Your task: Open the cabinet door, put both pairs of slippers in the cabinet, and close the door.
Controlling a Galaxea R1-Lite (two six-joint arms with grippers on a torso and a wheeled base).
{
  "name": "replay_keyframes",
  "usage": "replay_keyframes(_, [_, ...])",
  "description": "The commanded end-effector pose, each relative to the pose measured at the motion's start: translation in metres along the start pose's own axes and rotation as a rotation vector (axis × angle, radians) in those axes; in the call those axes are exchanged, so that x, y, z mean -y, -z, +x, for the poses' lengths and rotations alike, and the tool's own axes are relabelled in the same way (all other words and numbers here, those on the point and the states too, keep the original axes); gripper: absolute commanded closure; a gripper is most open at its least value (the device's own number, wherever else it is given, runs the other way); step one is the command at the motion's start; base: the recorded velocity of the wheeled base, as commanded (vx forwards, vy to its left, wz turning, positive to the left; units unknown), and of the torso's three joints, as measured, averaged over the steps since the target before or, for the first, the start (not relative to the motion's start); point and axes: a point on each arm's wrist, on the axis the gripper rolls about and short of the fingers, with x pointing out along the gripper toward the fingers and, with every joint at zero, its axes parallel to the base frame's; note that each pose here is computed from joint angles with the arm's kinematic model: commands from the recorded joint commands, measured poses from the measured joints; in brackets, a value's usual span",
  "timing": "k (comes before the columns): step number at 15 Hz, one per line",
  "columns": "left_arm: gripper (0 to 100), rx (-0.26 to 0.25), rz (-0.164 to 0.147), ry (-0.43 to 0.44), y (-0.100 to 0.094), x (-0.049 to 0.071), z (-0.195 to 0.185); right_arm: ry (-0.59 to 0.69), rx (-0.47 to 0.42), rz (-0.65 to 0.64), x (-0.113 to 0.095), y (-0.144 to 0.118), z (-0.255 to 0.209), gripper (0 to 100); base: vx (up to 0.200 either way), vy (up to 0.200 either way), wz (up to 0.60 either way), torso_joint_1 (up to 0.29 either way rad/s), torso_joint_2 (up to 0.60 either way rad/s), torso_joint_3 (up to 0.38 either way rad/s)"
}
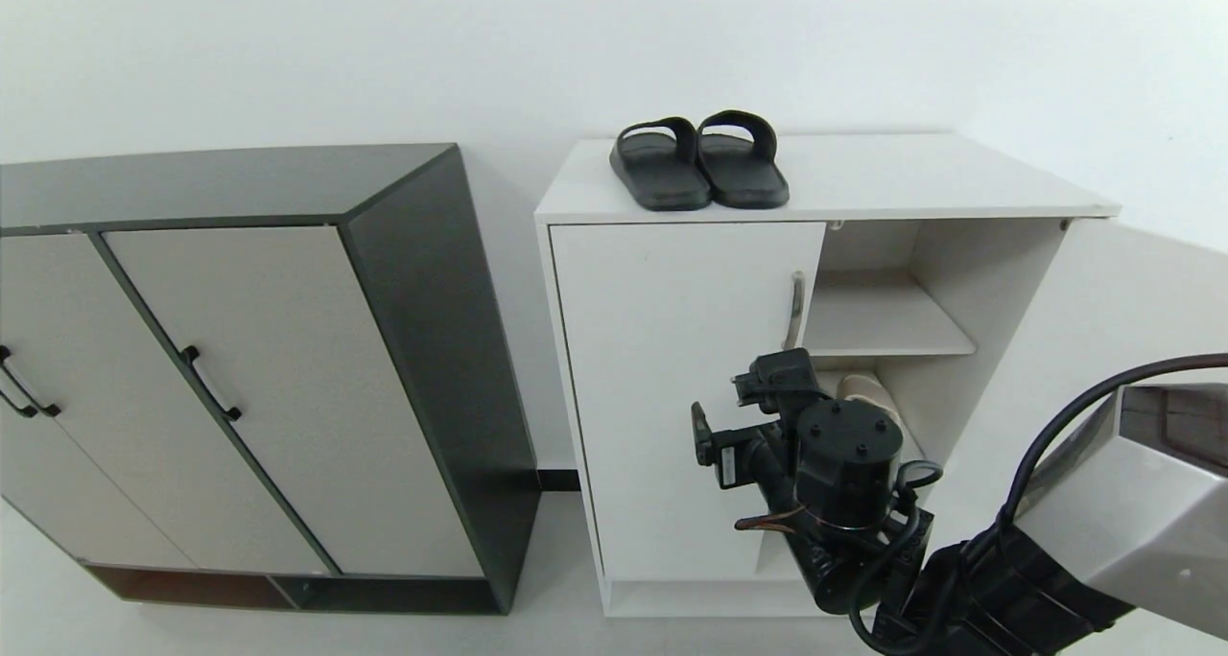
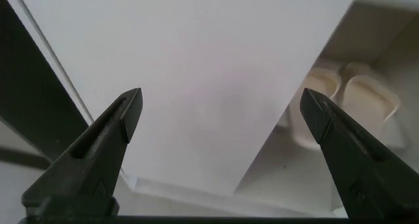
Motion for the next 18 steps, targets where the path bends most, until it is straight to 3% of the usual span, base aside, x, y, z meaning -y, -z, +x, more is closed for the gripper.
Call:
replay_keyframes(1, [100,0.000,0.000,-0.001,0.0000,0.0000,0.0000,-0.004,-0.002,-0.002,0.0000,0.0008,0.0001,0,0.000,0.000,0.00,0.159,-0.47,-0.330])
replay_keyframes(13, [100,0.000,0.000,-0.001,0.0000,0.0000,0.0000,-0.010,-0.011,-0.010,0.0007,0.0034,-0.0012,0,0.000,0.000,0.00,0.194,-0.51,-0.317])
replay_keyframes(15, [100,-0.001,0.000,0.000,-0.0001,0.0000,0.0001,-0.030,-0.008,-0.007,0.0012,0.0033,-0.0008,0,0.000,0.000,0.60,0.239,-0.56,-0.320])
replay_keyframes(18, [100,0.000,0.001,0.000,0.0000,0.0000,0.0000,-0.029,-0.024,-0.026,0.0018,0.0084,0.0000,0,0.000,0.000,0.00,0.201,-0.46,-0.258])
